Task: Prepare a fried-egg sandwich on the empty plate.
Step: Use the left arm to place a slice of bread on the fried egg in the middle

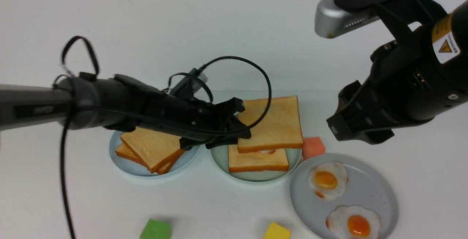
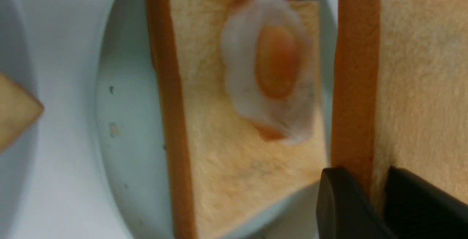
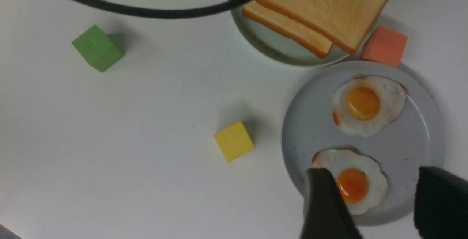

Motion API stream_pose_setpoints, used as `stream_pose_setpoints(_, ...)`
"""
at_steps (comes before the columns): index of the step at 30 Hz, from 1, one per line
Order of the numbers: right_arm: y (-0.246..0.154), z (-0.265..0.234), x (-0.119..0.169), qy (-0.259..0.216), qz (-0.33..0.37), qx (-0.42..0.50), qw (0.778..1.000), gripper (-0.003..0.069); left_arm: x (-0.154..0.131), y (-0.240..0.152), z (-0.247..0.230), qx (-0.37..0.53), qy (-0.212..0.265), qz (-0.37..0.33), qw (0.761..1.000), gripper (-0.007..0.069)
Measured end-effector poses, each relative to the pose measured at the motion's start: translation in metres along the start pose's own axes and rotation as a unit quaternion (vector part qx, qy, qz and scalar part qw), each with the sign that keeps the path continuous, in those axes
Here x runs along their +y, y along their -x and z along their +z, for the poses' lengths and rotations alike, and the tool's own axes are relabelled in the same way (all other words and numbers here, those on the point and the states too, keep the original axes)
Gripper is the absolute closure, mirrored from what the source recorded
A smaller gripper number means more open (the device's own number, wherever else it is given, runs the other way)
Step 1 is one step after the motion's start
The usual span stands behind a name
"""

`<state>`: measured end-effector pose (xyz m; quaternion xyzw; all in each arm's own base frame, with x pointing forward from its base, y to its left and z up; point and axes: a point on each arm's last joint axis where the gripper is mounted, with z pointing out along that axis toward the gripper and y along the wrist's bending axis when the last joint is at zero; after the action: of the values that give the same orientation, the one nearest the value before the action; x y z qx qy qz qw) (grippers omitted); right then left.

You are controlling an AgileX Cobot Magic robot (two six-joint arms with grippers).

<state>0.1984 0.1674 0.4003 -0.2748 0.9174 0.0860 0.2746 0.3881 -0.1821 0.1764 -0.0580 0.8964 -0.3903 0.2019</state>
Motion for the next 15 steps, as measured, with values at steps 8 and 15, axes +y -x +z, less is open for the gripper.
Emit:
stream_pose_setpoints(8, -0.001, -0.007, -0.004, -0.016, -0.003, -0.01, 1.0, 0.0298, 0.01, 0.002, 0.009, 0.007, 0.034, 0.006, 0.999, 0.0475)
stream_pose_setpoints(15, -0.002, -0.007, -0.004, -0.016, 0.005, -0.01, 1.0, 0.0298, 0.02, 0.002, 0.016, 0.002, 0.05, -0.004, 0.999, 0.0475)
